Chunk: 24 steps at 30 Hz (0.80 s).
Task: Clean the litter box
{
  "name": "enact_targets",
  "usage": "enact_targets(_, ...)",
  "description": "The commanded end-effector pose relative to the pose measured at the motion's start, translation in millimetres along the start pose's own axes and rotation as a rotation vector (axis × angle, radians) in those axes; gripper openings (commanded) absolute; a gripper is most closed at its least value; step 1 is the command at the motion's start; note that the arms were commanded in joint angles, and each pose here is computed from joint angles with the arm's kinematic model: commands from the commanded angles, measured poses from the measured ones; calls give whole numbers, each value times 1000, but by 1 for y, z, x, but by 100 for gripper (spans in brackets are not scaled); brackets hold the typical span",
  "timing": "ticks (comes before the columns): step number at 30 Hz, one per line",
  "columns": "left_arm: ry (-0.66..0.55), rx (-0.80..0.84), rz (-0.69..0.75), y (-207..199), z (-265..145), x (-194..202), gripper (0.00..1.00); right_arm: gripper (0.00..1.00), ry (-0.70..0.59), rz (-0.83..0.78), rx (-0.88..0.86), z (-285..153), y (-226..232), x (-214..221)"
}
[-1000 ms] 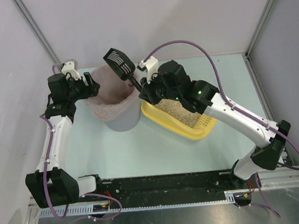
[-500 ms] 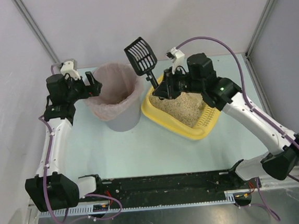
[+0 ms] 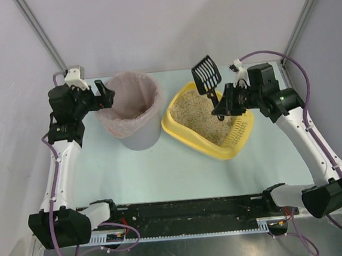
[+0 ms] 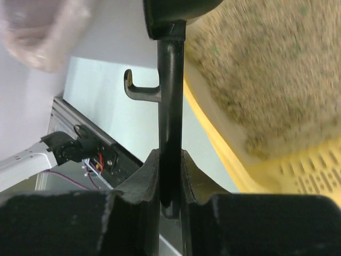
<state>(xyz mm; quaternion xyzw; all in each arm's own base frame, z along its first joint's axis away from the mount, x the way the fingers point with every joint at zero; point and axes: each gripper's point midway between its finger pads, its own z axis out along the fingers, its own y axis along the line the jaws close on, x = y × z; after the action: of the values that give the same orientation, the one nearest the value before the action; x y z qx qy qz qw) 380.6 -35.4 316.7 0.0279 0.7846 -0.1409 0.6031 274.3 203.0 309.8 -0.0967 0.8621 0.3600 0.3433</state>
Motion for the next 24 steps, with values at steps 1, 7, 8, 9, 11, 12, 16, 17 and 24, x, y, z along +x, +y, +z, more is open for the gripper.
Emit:
enact_targets(1, -44, 36, 18, -9, -3, -11, 100, 0, 140, 72, 31, -17, -14, 42)
enact_targets(7, -41, 50, 13, -11, -2, -10, 100, 0, 253, 206, 104, -23, -59, 77)
enact_targets(8, -41, 52, 13, -11, -2, -10, 100, 0, 266, 231, 106, -23, -64, 81)
enact_targets(9, -41, 50, 13, -11, -2, -10, 100, 0, 293, 270, 101, -22, -69, 90)
enact_targets(11, -39, 45, 13, -10, -1, -9, 100, 0, 331, 285, 86, -20, -70, 99)
enact_targets(12, -36, 43, 12, -9, -1, -8, 100, 0, 353, 298, 74, -21, -69, 104)
enact_targets(16, -35, 42, 12, -9, 0, -7, 100, 0, 381, 315, 92, -23, -73, 111)
enact_targets(17, -34, 40, 11, -8, 0, -7, 100, 0, 385, 325, 93, -24, -74, 112)
enact_targets(24, -31, 40, 9, -8, 1, -6, 100, 0, 481, 520, 18, -18, -73, 119)
